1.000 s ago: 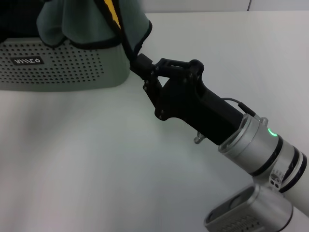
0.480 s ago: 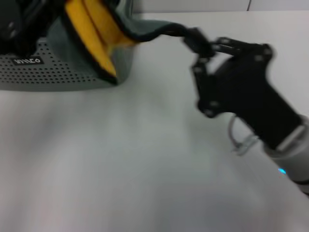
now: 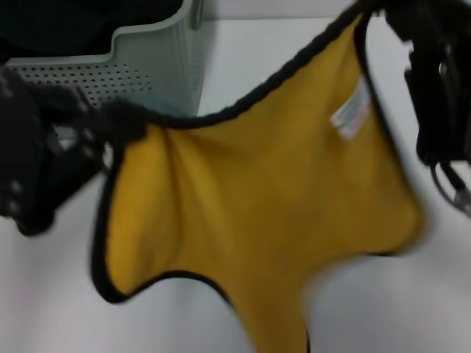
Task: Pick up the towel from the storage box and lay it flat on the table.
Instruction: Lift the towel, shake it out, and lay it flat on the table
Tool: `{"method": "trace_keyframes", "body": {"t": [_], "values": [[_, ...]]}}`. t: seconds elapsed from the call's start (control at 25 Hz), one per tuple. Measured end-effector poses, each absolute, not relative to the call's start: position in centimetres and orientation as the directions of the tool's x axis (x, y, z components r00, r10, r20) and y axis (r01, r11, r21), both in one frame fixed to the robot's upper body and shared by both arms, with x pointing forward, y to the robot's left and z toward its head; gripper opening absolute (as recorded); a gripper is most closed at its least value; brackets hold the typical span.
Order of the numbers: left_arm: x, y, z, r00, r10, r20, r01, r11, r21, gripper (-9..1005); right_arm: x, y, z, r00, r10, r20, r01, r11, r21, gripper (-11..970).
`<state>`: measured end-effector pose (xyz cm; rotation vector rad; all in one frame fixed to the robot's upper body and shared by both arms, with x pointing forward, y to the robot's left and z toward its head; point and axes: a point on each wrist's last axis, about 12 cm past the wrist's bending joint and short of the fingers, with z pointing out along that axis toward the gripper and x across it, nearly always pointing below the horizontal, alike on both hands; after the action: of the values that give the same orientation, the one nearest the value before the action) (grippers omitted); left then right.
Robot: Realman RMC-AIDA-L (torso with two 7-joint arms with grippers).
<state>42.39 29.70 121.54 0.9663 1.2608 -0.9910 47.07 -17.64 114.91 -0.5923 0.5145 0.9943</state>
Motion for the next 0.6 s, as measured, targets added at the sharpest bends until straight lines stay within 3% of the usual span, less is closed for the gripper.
{"method": "trace_keyframes", "body": {"t": [0.24, 0.6], "values": [[43.0, 28.5, 119.8, -0.032, 0.008, -0.999, 0.972, 0.232, -0.029, 34, 49.5, -17.5, 117.5, 0.338, 0.601, -0.724, -0.938, 0.274, -0.211, 4], [44.8, 27.5, 117.9, -0.115, 0.001, -0.993, 0.976, 0.184, -0.113, 35, 51.0, -17.6, 118.8, 0.282, 0.584, -0.761, -0.958, 0.208, -0.196, 4]]}}
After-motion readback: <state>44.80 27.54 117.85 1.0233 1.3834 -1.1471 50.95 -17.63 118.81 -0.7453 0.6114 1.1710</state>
